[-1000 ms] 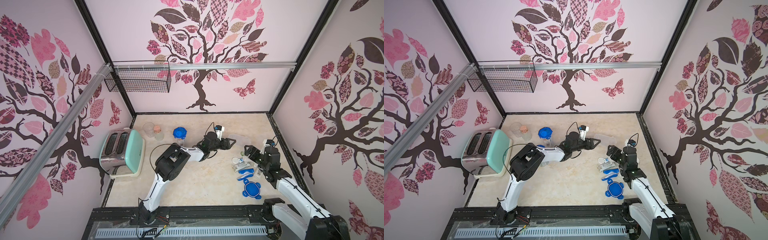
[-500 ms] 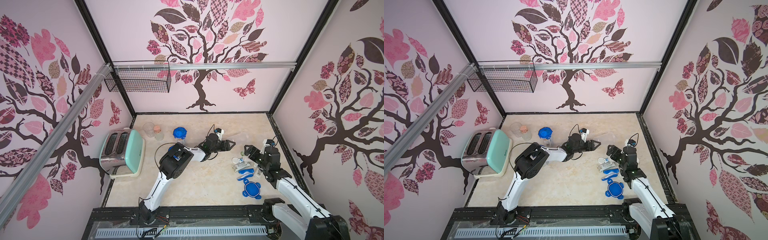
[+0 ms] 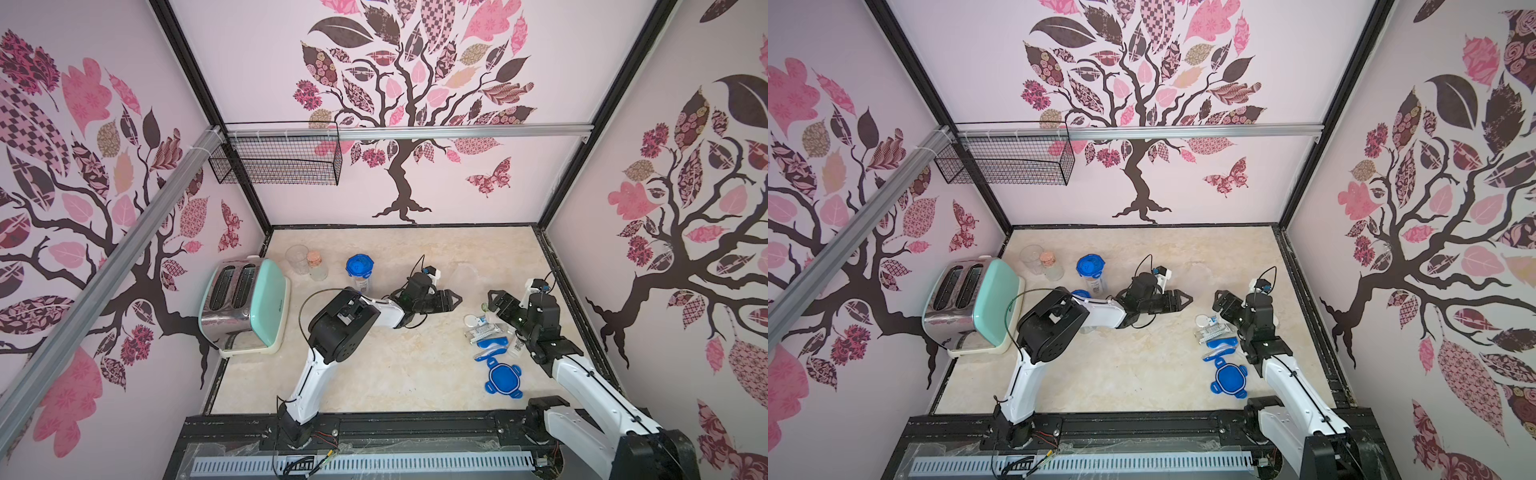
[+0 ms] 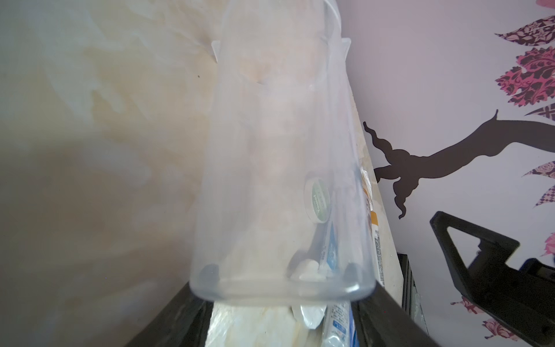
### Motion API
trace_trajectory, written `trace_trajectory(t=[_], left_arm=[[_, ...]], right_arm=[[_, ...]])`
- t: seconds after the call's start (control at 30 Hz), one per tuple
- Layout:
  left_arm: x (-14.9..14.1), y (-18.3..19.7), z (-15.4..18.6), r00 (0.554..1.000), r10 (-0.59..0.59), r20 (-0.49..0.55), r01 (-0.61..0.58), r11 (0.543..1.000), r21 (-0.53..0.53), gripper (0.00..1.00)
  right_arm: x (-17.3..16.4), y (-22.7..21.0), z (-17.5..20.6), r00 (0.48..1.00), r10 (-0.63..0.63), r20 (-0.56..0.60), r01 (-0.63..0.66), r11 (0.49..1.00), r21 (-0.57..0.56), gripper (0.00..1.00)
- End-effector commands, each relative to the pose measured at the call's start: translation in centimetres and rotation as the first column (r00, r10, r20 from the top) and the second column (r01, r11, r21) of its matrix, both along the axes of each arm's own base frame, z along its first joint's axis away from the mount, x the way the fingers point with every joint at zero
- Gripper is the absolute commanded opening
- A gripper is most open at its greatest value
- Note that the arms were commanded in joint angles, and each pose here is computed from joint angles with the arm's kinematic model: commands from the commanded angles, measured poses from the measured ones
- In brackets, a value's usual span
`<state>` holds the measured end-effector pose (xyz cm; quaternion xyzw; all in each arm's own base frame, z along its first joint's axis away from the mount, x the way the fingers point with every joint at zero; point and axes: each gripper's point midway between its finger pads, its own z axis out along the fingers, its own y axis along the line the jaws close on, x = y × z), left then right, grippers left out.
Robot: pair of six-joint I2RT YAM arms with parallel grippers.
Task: Take out toiletry kits
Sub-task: Place the container at the center of the board.
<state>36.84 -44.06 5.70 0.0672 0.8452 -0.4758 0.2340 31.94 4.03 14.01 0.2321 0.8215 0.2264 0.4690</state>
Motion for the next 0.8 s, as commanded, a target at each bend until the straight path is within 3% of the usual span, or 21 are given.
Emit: trace_trajectory(t=[0.0,0.03,0.07,0.53,0.77], left_arm=[[-0.9,0.9,0.0,0.999,-0.024,-0.025,0.025,0.998,0.049,0.74],[-1.1,0.9,0.0,0.999,-0.032,-0.026,0.033,0.998,0.057,0.81],[-1.3,0.9,0.0,0.999,-0.044,-0.029,0.046,0.997,0.060,0.83],[-3.5,2.4,2.5,0.994,-0.107,0.017,0.105,0.990,0.091,0.84],[-6.4,4.3,8.3,0.983,-0.132,0.130,0.120,0.988,0.095,0.82]], right_arm=[[0.0,0.0,0.0,1.000,0.002,-0.001,-0.002,1.000,0.004,0.94],[0.0,0.0,-0.1,1.000,0.003,-0.002,-0.003,1.000,0.004,0.94],[0.0,0.0,-0.1,1.000,0.004,-0.003,-0.004,1.000,0.005,0.94],[0.0,0.0,-0.2,1.000,0.007,-0.009,-0.007,1.000,0.005,0.95],[-0.1,0.1,0.1,1.000,0.015,0.003,-0.015,1.000,0.001,0.94]])
